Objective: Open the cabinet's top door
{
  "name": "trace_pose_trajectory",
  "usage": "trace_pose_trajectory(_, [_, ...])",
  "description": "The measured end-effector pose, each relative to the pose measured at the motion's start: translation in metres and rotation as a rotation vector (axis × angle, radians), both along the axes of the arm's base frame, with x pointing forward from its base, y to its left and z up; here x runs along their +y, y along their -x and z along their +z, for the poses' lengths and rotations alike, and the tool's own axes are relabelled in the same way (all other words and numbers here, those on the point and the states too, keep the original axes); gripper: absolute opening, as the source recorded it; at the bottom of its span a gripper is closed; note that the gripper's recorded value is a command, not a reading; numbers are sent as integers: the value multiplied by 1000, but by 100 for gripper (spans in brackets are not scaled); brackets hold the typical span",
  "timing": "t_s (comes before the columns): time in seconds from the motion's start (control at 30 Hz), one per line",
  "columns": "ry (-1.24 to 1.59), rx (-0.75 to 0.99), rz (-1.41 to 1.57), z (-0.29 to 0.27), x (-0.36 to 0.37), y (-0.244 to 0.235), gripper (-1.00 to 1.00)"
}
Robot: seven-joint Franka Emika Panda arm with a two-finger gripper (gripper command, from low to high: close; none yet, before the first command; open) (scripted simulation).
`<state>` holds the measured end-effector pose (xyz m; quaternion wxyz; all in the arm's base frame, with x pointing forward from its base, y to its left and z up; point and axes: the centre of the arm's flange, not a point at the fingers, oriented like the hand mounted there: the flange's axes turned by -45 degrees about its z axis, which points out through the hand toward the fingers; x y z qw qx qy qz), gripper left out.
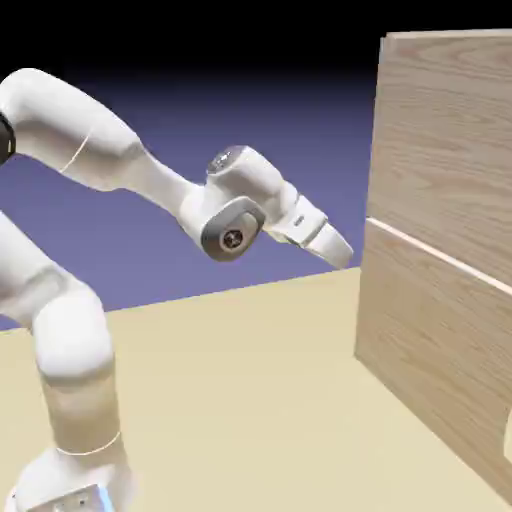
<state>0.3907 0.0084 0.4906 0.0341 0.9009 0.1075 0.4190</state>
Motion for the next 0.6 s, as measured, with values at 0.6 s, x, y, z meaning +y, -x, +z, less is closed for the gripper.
trace_pose_trajectory(0.6, [852,-482,570,186,-35,34,0])
